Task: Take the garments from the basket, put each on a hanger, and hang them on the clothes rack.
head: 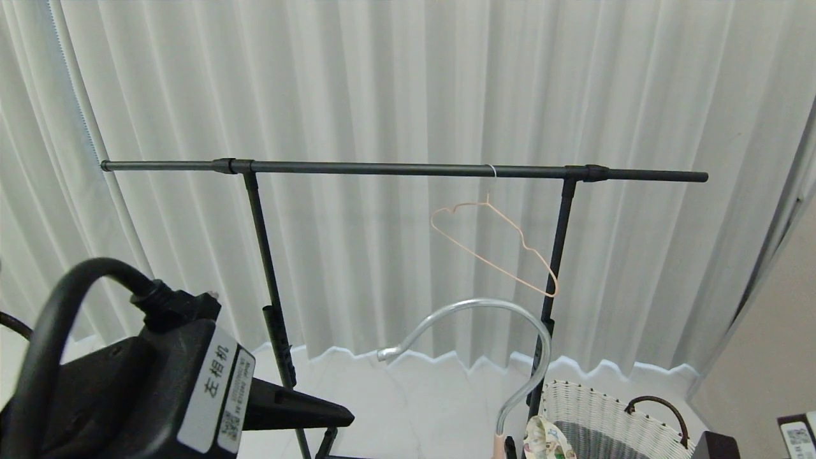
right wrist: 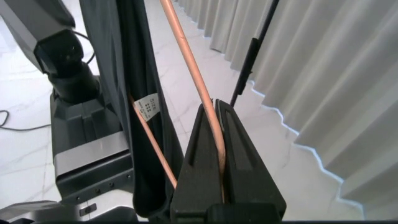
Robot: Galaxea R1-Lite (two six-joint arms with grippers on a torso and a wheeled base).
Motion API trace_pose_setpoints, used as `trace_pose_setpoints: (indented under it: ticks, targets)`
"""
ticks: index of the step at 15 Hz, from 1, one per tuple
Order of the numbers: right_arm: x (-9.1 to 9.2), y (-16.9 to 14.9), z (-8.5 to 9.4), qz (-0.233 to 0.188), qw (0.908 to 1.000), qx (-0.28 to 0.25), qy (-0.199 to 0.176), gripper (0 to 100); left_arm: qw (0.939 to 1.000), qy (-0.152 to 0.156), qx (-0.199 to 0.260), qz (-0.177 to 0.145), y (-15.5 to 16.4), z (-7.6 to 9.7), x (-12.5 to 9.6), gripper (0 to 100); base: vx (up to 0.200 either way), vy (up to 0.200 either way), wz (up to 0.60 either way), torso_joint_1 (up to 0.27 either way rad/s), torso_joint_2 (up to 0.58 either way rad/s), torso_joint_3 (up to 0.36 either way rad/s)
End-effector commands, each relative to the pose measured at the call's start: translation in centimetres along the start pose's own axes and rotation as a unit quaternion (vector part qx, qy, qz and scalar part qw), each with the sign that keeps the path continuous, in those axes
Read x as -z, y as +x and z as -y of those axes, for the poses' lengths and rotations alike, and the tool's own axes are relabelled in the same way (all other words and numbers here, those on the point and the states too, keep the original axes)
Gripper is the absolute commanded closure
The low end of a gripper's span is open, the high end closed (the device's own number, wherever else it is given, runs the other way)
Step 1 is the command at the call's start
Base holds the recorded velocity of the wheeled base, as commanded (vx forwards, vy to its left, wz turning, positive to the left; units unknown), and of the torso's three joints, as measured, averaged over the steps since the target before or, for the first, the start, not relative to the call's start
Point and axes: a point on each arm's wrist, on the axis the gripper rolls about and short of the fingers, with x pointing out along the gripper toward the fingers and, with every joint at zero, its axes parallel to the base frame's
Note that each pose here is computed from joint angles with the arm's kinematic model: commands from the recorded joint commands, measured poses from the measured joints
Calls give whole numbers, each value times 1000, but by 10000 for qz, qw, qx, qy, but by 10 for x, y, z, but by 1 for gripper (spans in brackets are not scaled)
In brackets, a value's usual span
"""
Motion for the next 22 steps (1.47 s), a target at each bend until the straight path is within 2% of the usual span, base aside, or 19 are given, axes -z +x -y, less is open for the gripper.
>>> trace_pose_setpoints:
  ticks: [1, 4, 5, 14, 15, 17, 21, 22]
  targets:
    - [-2, 2, 0, 27, 10000, -7, 0, 100, 10000, -9, 34, -72, 3, 0, 2, 0, 0, 0, 0, 0, 0, 0]
    - [-5, 5, -1, 50, 10000, -8, -7, 100, 10000, 12, 53, -71, 3, 1, 2, 0, 0, 0, 0, 0, 0, 0]
    - [-5, 5, -1, 58, 10000, -1, 2, 100, 10000, 16, 50, -57, 3, 1, 1, 100, 0, 0, 0, 0, 0, 0]
    - [-5, 4, -1, 61, 9999, 69, -59, 100, 10000, 10, 23, -39, 1, 1, 2, 100, 0, 0, 0, 0, 0, 0]
    - [-5, 4, 0, 47, 9999, 108, -84, 0, 10000, 14, 5, -59, 2, 1, 3, 100, 0, 0, 0, 0, 0, 0]
    - [-4, 4, 1, -27, 9998, 187, -87, 0, 9999, 5, -114, -126, 1, 2, 8, 100, 0, 0, 0, 0, 0, 0]
    - [-1, 2, 15, -119, 9973, 723, -45, 0, 9972, -15, -681, -299, -6, 4, 23, 100, 0, 0, 0, 0, 0, 0]
    - [-1, 2, 15, -119, 9973, 723, -45, 0, 9972, -15, -681, -299, -6, 4, 23, 100, 0, 0, 0, 0, 0, 0]
